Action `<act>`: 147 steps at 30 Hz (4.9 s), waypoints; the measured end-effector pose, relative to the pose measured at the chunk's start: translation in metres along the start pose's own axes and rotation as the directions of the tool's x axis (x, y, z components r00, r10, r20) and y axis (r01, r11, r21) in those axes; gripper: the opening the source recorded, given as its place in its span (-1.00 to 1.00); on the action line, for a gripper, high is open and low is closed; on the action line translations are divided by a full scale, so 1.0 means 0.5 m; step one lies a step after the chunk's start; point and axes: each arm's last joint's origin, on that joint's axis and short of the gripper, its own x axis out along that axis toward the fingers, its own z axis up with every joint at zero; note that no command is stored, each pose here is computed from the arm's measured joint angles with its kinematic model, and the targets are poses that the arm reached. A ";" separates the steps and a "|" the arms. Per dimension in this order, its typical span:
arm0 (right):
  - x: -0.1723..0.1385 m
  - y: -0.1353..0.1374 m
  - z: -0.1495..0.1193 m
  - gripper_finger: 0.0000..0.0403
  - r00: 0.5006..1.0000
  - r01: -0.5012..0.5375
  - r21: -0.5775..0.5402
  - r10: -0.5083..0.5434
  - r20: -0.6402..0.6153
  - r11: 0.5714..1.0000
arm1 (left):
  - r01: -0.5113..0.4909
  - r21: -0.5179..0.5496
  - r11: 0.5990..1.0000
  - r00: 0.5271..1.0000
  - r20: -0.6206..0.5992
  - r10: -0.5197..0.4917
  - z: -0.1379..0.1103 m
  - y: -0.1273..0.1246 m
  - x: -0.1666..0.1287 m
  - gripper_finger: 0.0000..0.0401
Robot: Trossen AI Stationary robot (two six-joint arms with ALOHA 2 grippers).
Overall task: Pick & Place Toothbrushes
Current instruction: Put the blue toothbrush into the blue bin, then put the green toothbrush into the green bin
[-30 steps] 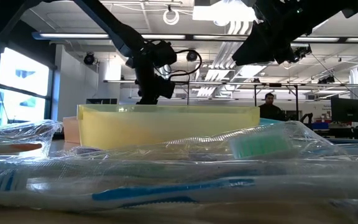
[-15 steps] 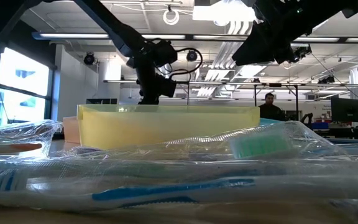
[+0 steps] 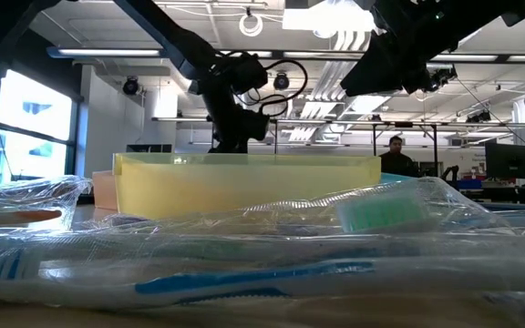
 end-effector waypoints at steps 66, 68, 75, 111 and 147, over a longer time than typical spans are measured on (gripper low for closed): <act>0.000 -0.002 -0.005 -0.34 1.000 0.010 -0.014 -0.011 -0.025 1.000 | 0.541 -0.419 0.730 0.732 0.662 -0.163 -0.010 0.053 -0.109 -1.00; 0.000 -0.003 -0.006 -0.34 1.000 0.011 -0.017 -0.012 -0.029 1.000 | 0.551 -0.423 0.720 0.726 0.669 -0.162 -0.016 0.043 -0.109 -1.00; 0.000 -0.003 -0.007 -0.34 0.999 0.016 -0.028 -0.017 -0.034 0.999 | 0.535 -0.451 0.714 0.705 0.704 -0.084 -0.059 0.011 -0.161 -1.00; 0.003 -0.009 -0.004 -0.34 0.999 0.028 -0.036 -0.029 -0.026 0.999 | 0.461 -0.642 0.613 0.577 0.741 0.343 -0.352 -0.211 -0.410 -1.00; -0.020 0.031 0.025 -0.34 0.995 -0.095 -0.023 0.094 -0.017 0.995 | 0.503 -0.646 0.574 0.628 0.730 0.271 -0.356 -0.227 -0.402 -1.00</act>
